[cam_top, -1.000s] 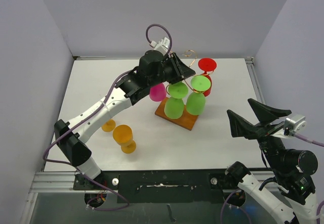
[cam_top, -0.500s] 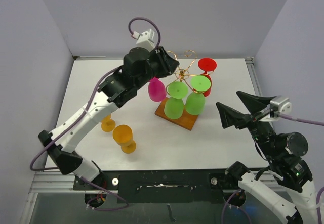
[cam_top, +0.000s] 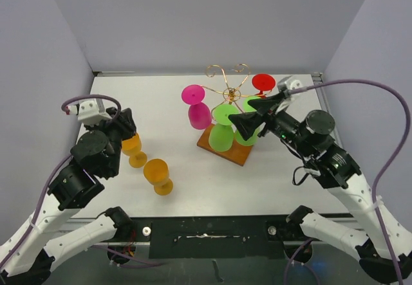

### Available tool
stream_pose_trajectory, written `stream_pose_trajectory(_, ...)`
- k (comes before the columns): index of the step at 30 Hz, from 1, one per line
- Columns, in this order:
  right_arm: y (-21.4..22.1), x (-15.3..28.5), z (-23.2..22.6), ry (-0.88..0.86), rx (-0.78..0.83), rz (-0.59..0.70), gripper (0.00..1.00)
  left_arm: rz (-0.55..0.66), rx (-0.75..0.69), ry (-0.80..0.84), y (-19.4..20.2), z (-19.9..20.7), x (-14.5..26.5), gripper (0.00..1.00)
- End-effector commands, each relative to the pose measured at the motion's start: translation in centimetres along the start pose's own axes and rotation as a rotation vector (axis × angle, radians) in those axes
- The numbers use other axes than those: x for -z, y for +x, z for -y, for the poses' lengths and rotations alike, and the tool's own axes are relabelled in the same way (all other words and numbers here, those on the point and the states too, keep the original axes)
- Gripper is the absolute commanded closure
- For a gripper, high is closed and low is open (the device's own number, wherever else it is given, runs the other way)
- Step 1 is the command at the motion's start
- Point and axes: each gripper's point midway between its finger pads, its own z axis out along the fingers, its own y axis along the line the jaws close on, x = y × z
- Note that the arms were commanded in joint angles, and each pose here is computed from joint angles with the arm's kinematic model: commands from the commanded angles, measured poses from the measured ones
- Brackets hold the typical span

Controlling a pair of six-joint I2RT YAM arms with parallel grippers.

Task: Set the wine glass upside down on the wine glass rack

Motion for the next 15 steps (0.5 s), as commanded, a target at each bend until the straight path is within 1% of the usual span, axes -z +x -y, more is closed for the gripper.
stream_pose_trajectory(1, -2.0, -2.8, -3.8, -0.166, -0.061, 0.043, 0.21, 0.041, -0.083, -0.182, 1.6, -5.4, 0.8, 0.68)
stream_pose_trajectory(3, -1.8, -4.1, -5.3, -0.19, -0.056, 0.043, 0.21, 0.071, -0.057, -0.282, 2.6, -8.1, 1.5, 0.68)
stream_pose_trajectory(6, -0.8, -6.2, -7.7, -0.195, -0.022, 0.003, 0.21, 0.108, -0.021, -0.338, 2.9, -10.2, 2.5, 0.68)
stream_pose_trajectory(7, -0.1, -6.8, -8.9, -0.203, -0.004, -0.019, 0.2, 0.116, 0.001, -0.348, 2.9, -10.7, 2.8, 0.68)
stream_pose_trajectory(11, 3.1, -9.4, -11.0, -0.175, 0.055, -0.105, 0.2, 0.15, 0.043, -0.363, 1.8, -11.8, 3.8, 0.68)
stream_pose_trajectory(15, 7.4, -11.8, -12.9, -0.188, 0.083, -0.212, 0.23, 0.175, 0.076, -0.349, -0.4, -11.9, 4.6, 0.68)
